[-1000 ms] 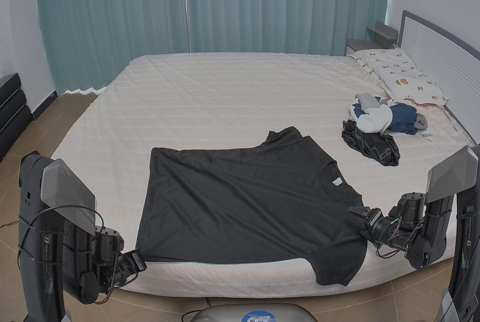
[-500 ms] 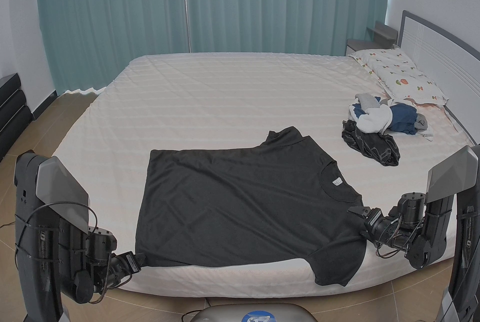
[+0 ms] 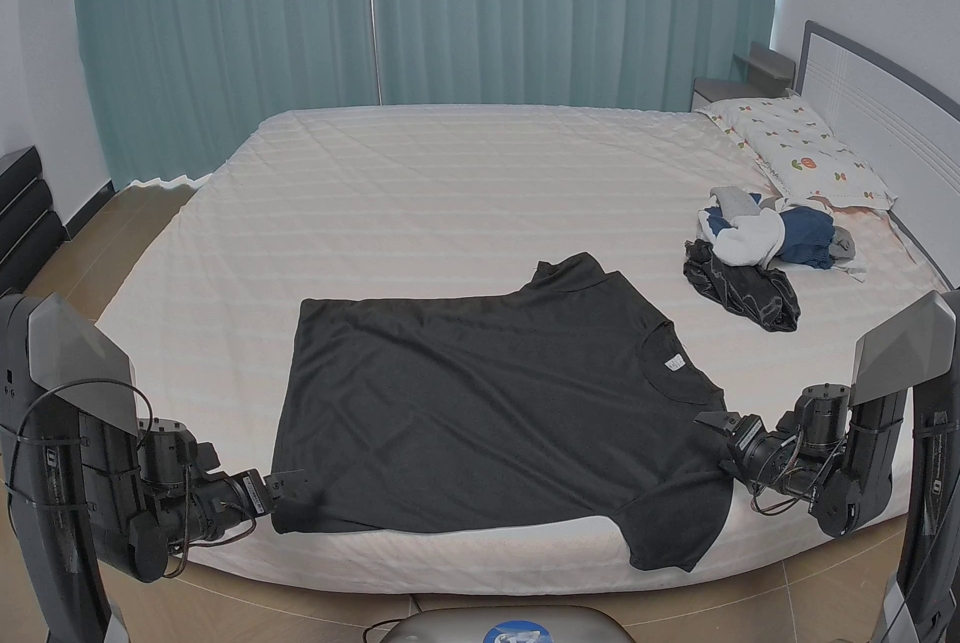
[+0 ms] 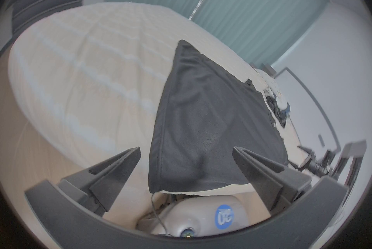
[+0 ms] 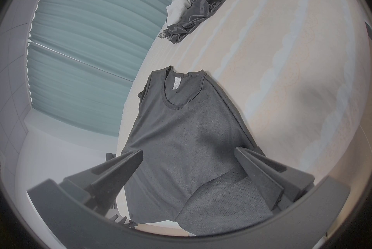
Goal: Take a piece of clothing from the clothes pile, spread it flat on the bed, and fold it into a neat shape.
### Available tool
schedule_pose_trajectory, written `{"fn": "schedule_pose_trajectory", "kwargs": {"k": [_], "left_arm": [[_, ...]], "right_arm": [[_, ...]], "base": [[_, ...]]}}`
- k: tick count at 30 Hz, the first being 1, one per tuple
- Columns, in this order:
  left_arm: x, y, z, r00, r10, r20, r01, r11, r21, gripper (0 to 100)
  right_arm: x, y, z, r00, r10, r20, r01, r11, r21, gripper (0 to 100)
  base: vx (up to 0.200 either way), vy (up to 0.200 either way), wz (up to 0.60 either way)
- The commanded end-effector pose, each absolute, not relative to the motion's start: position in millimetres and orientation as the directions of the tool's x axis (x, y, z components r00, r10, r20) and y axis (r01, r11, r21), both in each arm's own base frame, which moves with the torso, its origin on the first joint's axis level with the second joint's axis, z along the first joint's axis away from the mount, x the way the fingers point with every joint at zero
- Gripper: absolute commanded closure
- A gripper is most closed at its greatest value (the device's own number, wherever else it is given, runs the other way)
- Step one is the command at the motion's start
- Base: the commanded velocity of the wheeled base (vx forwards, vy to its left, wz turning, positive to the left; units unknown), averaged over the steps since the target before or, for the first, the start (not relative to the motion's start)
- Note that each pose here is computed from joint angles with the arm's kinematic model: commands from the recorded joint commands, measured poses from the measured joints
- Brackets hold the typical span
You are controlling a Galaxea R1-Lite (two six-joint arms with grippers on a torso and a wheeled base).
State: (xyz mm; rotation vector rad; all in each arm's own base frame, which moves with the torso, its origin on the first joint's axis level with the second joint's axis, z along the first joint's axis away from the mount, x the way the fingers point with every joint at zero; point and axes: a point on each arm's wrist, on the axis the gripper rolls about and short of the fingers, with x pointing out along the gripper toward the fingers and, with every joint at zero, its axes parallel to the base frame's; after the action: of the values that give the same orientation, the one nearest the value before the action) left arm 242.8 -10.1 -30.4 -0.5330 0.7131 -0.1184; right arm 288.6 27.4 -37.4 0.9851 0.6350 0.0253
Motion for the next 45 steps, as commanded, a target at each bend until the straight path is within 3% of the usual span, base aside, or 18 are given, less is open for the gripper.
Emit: {"fn": "schedule_pose_trajectory", "kwargs": {"k": [1,12,21,22,35,45], "left_arm": [[251,-8,-53,0.724,-0.319,-0.612,0.022,0.897,-0.442,0],[250,-10,-65,0.685,-0.364,-0.631,0.129,0.913,-0.387,0],[250,-10,-65,0.685,-0.367,-0.629,0.137,0.914,-0.383,0],[250,-11,-65,0.683,-0.369,-0.63,0.139,0.913,-0.383,100],[241,-5,-62,0.679,-0.346,-0.648,0.099,0.917,-0.386,100],[242,-4,-43,0.718,-0.35,-0.601,0.043,0.885,-0.464,100]], "right_arm": [[290,28,-37,0.826,0.3,-0.478,0.248,0.568,0.785,0],[290,28,-40,0.823,0.299,-0.483,0.242,0.584,0.775,0],[290,28,-40,0.822,0.301,-0.483,0.242,0.584,0.775,0],[290,28,-40,0.822,0.301,-0.483,0.242,0.584,0.775,0],[288,28,-37,0.823,0.301,-0.482,0.236,0.591,0.772,0],[270,27,-15,0.822,0.323,-0.47,0.09,0.739,0.667,0]], "base": [[0.0,0.0,0.0],[0.0,0.0,0.0],[0.0,0.0,0.0],[0.0,0.0,0.0],[0.0,0.0,0.0],[0.0,0.0,0.0]]}}
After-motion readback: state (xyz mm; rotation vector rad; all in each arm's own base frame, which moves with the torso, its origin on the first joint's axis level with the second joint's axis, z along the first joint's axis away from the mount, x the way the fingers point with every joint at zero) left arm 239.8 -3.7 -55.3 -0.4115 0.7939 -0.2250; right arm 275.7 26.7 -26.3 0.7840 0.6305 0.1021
